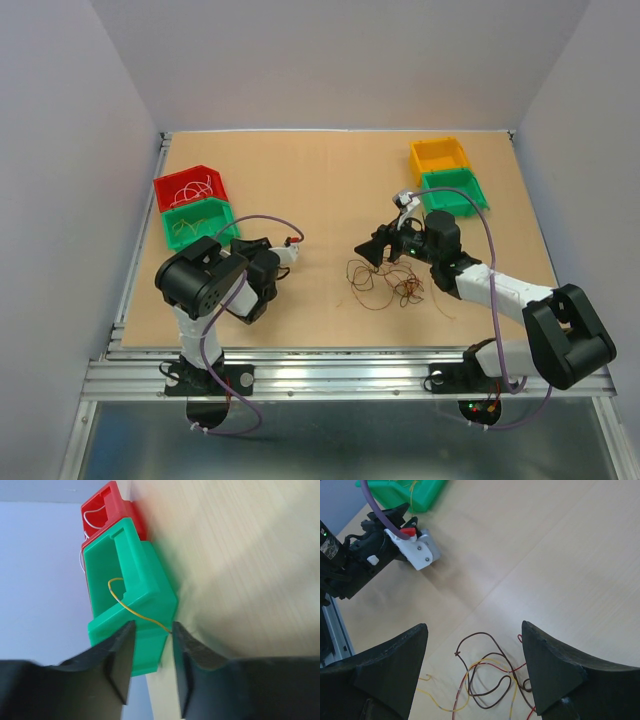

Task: Untangle the cables

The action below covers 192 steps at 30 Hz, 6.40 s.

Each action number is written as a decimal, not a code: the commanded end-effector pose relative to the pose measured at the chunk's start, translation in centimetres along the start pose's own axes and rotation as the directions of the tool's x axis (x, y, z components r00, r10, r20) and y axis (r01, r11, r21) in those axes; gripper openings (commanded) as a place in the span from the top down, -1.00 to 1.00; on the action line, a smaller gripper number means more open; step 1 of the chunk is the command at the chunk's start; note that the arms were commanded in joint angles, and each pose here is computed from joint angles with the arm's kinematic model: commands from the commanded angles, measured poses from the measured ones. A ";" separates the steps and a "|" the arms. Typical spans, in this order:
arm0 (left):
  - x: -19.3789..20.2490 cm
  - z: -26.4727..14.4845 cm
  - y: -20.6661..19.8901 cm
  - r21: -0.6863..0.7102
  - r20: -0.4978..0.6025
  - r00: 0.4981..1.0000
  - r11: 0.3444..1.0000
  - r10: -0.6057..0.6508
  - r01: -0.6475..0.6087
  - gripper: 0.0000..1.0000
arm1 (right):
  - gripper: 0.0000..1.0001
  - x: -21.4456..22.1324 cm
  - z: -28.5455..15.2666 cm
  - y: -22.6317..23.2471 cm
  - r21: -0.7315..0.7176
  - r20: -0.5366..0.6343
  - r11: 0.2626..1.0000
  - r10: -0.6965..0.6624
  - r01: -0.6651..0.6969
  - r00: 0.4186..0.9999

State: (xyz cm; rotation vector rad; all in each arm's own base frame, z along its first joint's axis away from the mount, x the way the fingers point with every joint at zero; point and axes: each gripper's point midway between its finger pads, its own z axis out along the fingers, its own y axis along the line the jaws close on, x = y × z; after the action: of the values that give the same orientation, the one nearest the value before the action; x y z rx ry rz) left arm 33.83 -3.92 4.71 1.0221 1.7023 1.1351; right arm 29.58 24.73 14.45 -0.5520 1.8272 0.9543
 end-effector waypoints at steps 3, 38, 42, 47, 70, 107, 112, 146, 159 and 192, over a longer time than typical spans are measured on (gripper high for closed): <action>-0.8 0.3 2.8 -0.111 0.033 0.987 0.981 -0.155 0.158 0.26 | -0.61 -3.0 0.5 1.1 -0.045 0.077 0.998 -0.050 0.054 0.996; -4.2 -0.1 3.5 0.192 0.048 0.949 0.935 -0.311 0.297 1.00 | -0.61 -3.2 0.0 1.8 -0.068 0.093 0.996 -0.050 0.056 0.994; -3.6 0.0 3.5 0.227 0.010 0.951 0.927 -0.309 0.299 1.00 | -0.61 -3.3 -0.2 1.9 -0.072 0.097 0.996 -0.052 0.060 0.994; -3.3 0.5 3.8 0.321 -0.017 0.934 0.883 -0.357 0.343 1.00 | -0.61 -3.2 -0.2 2.0 -0.075 0.095 0.996 -0.051 0.058 0.994; -2.4 1.1 9.2 0.444 0.004 0.852 0.764 -0.523 0.468 1.00 | -0.61 -3.1 0.1 1.9 -0.082 0.089 0.995 -0.045 0.053 0.995; 5.9 7.8 12.8 0.405 -0.198 0.855 0.754 -0.480 0.517 -0.05 | -0.61 -2.6 0.7 1.3 -0.060 0.055 0.998 -0.005 0.009 0.998; 4.9 5.9 17.0 0.352 -0.126 0.838 0.766 -0.531 0.539 -0.16 | -0.61 -2.4 0.6 0.4 0.003 0.032 1.000 0.025 -0.025 0.999; -23.0 -9.3 24.4 0.702 0.363 0.125 0.359 -0.923 0.615 -0.98 | 0.30 2.6 5.4 -5.0 0.240 -0.205 0.970 0.089 -0.038 0.975; -21.0 -8.5 17.4 0.698 0.397 0.182 0.424 -0.900 0.577 -0.98 | 0.99 -6.7 2.0 3.8 -0.028 0.069 0.999 -0.024 0.026 0.997; -20.2 -17.3 20.1 0.843 0.473 -0.038 0.440 -0.880 0.310 -0.98 | 0.99 -25.7 -7.1 17.7 -0.335 0.429 0.911 -0.078 0.239 0.900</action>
State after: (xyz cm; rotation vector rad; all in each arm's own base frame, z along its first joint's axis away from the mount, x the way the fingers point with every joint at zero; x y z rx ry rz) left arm 29.93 -20.75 29.98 0.5642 1.2152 -0.5626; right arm 25.75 28.12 46.44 -0.6209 1.2229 1.1610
